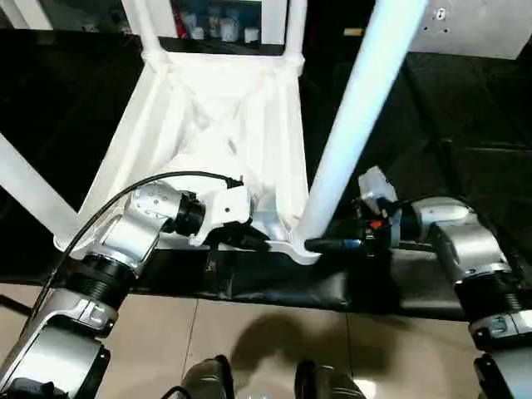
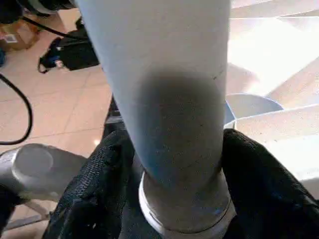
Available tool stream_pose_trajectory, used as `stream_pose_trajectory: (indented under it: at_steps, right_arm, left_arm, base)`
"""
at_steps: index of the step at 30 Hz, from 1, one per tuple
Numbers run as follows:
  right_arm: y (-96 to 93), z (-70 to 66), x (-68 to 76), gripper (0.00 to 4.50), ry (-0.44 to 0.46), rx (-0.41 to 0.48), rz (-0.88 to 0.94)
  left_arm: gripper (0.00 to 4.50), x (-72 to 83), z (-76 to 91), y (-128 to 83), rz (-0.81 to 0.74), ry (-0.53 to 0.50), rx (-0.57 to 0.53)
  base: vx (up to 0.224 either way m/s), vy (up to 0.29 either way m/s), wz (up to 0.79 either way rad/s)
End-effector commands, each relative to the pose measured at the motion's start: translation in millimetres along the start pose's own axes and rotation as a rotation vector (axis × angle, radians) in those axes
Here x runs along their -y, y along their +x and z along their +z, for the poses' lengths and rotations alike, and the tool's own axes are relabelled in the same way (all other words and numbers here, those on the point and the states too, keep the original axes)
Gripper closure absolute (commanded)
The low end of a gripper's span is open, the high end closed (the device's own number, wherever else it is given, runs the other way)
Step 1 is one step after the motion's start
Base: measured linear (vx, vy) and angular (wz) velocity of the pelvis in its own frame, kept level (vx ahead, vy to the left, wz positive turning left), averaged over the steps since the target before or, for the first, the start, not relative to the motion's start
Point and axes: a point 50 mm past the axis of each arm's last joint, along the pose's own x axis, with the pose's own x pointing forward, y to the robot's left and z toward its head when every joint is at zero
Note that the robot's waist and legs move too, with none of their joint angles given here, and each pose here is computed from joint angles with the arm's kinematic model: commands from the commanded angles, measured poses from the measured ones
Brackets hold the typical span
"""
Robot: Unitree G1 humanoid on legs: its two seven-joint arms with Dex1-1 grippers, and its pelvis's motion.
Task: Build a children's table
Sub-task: Rotate leg to tighten
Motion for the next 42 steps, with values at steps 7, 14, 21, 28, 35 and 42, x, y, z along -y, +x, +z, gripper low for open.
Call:
stream_pose_trajectory:
  at_steps: [7, 14, 21, 28, 35, 42]
  right_arm:
    - [1.8, 3.0, -0.9, 2.37, 0.012, 0.008, 0.058]
    - [3.1, 0.8, -4.5, 2.48, 0.020, 0.010, 0.062]
    - [25.8, -5.8, 7.9, 2.51, 0.044, -0.026, -0.281]
    - [55.9, -1.7, 20.2, 2.55, 0.141, 0.011, -0.589]
    - [90.3, 6.2, 27.4, 2.57, 0.242, 0.058, -0.837]
    - [92.7, 10.8, 24.1, 1.77, 0.301, 0.169, -0.848]
  left_arm:
    - [4.50, 7.1, -0.5, 10.0, -0.078, 0.018, -0.024]
    - [4.50, 4.0, -2.4, 9.4, -0.042, -0.001, -0.035]
    - [4.50, -16.2, 10.0, 23.0, 0.141, -0.086, 0.009]
    - [4.50, -41.4, 29.9, 47.1, 0.340, -0.182, 0.030]
    - [4.50, -55.1, 45.6, 65.4, 0.477, -0.241, 0.022]
    - [4.50, -55.8, 44.9, 67.7, 0.509, -0.254, 0.008]
  base:
    - [0.000, 0.000, 0.00]
    - [0.000, 0.000, 0.00]
    - [0.000, 0.000, 0.00]
    - [-0.022, 0.001, -0.02]
    - [0.000, 0.000, 0.00]
    - [0.000, 0.000, 0.00]
